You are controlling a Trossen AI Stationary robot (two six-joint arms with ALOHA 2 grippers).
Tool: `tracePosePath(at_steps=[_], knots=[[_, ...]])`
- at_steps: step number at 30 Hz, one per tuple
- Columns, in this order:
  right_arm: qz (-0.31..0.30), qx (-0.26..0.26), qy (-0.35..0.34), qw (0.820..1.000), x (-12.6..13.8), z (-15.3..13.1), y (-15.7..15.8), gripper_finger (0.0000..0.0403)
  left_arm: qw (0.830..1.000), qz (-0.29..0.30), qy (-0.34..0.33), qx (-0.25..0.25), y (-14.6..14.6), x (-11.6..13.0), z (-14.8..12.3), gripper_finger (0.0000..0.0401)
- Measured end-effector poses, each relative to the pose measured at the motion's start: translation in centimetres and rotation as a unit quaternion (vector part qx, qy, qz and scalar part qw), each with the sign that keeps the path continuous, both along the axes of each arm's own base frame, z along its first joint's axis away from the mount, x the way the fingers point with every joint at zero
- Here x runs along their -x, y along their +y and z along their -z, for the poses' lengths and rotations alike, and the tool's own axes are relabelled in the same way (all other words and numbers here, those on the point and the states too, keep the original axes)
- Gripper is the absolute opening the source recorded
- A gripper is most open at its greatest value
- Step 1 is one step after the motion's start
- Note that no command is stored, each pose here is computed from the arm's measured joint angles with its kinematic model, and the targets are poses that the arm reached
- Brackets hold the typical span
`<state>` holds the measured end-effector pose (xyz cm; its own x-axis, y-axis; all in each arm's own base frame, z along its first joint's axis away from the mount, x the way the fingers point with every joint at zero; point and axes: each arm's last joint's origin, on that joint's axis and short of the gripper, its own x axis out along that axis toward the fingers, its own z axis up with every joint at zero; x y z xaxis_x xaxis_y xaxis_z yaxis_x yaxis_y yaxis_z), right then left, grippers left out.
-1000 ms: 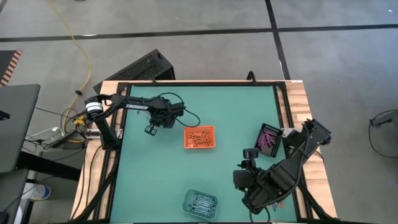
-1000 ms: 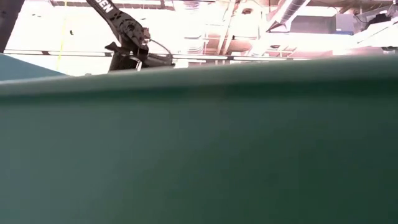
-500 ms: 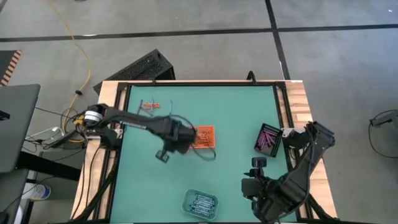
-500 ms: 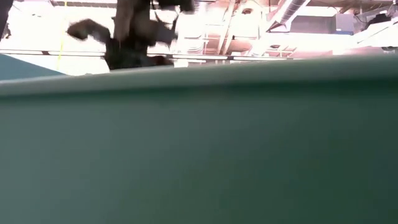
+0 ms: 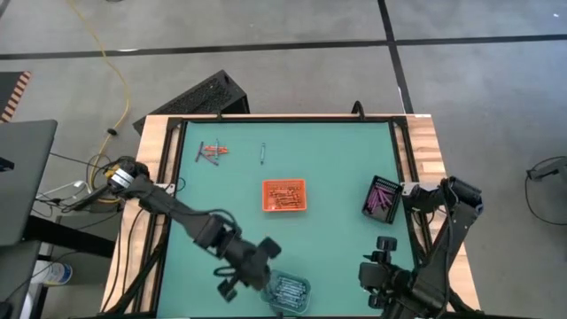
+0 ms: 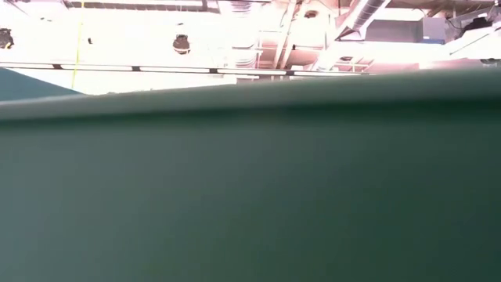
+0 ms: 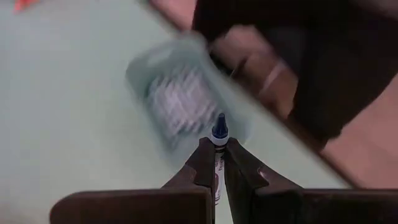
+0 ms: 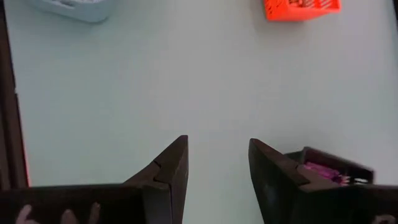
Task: Sort crayons
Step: Put the blue crayon into the blue bin
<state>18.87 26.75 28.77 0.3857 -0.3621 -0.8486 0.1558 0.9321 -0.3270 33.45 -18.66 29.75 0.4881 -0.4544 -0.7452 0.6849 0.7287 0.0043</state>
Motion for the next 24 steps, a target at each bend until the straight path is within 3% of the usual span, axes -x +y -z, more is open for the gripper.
tracePosePath(at_steps=[8, 12, 18, 24], knots=[[0.002, -0.007, -0.025, 1.0, 1.0, 1.1, 0.8, 0.0159, 0.994, 0.024, -0.08, 0.075, -3.3, 0.3, -1.4, 0.0], [0.0, -0.005, -0.027, 1.0, 1.1, 1.6, 0.9, 0.0159, 0.993, 0.024, -0.085, 0.073, -3.8, -0.2, -0.7, 0.0], [0.002, -0.003, -0.026, 1.0, 1.0, 1.8, 0.8, 0.0159, 0.998, 0.022, -0.049, 0.046, -4.3, -2.4, 3.3, 0.0], [0.001, -0.008, -0.028, 1.0, 1.0, 1.8, 0.9, 0.0159, 0.998, 0.019, -0.032, 0.052, -4.0, -4.1, 4.3, 0.0]])
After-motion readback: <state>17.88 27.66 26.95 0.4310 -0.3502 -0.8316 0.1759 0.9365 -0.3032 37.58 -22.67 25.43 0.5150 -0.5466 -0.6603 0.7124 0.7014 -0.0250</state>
